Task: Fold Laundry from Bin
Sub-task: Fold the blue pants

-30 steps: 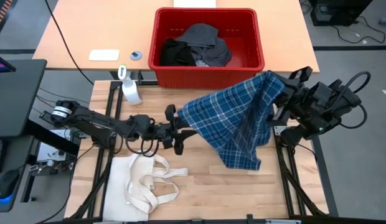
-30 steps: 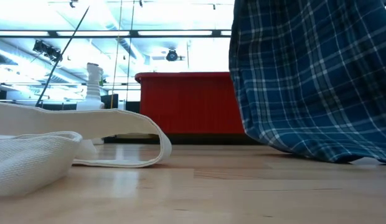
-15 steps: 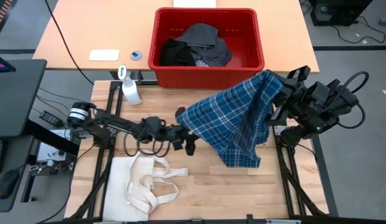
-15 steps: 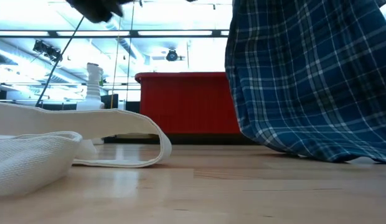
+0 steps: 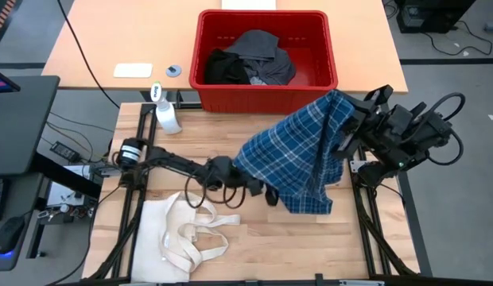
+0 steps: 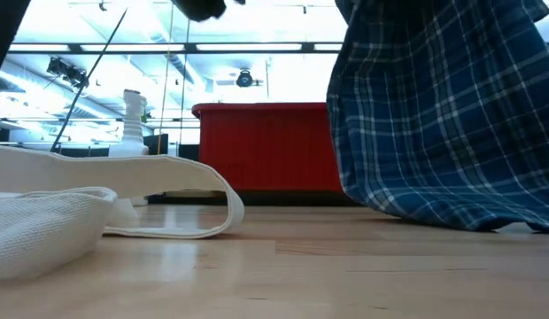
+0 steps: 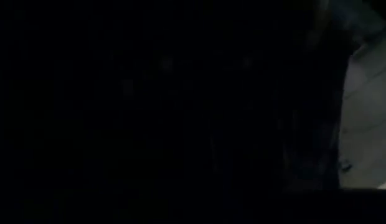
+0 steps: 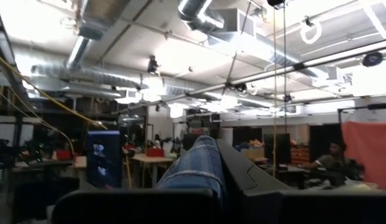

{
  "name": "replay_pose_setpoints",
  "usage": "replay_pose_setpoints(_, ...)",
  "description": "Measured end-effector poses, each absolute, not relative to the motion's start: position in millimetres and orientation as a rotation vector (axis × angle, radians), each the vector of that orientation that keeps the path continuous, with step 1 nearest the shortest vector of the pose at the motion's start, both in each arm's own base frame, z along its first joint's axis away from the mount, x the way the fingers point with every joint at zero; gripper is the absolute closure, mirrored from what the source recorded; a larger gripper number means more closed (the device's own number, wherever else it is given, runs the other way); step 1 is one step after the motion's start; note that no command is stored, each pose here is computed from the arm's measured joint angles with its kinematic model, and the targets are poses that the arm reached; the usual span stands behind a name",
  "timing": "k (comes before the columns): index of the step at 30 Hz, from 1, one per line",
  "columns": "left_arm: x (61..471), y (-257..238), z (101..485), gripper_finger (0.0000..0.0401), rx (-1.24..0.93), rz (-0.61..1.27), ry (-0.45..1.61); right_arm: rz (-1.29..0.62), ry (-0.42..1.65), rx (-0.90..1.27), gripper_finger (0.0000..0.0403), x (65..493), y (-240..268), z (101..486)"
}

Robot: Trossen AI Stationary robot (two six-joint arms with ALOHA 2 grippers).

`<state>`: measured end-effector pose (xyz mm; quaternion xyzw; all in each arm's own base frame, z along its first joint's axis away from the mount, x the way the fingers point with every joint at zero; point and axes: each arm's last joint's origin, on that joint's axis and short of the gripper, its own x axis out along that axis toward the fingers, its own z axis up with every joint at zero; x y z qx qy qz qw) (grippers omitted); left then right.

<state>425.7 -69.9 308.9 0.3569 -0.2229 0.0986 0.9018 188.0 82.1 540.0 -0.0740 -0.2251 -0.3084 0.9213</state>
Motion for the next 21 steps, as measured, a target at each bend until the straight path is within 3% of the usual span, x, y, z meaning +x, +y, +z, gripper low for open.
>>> replay_pose_setpoints(11,395,-77,348,0.0285,0.463,0.219,-0.85,-0.717,-0.355,-0.218,0.0394,203,84,531)
replay_pose_setpoints(17,364,-79,379,0.0285,0.542,0.128,-0.721,-0.857,-0.115,-0.33,0.0394,198,86,527)
replay_pose_setpoints(21,330,-75,418,0.0285,0.572,0.07,-0.62,-0.839,-0.109,-0.315,0.0394,188,88,530)
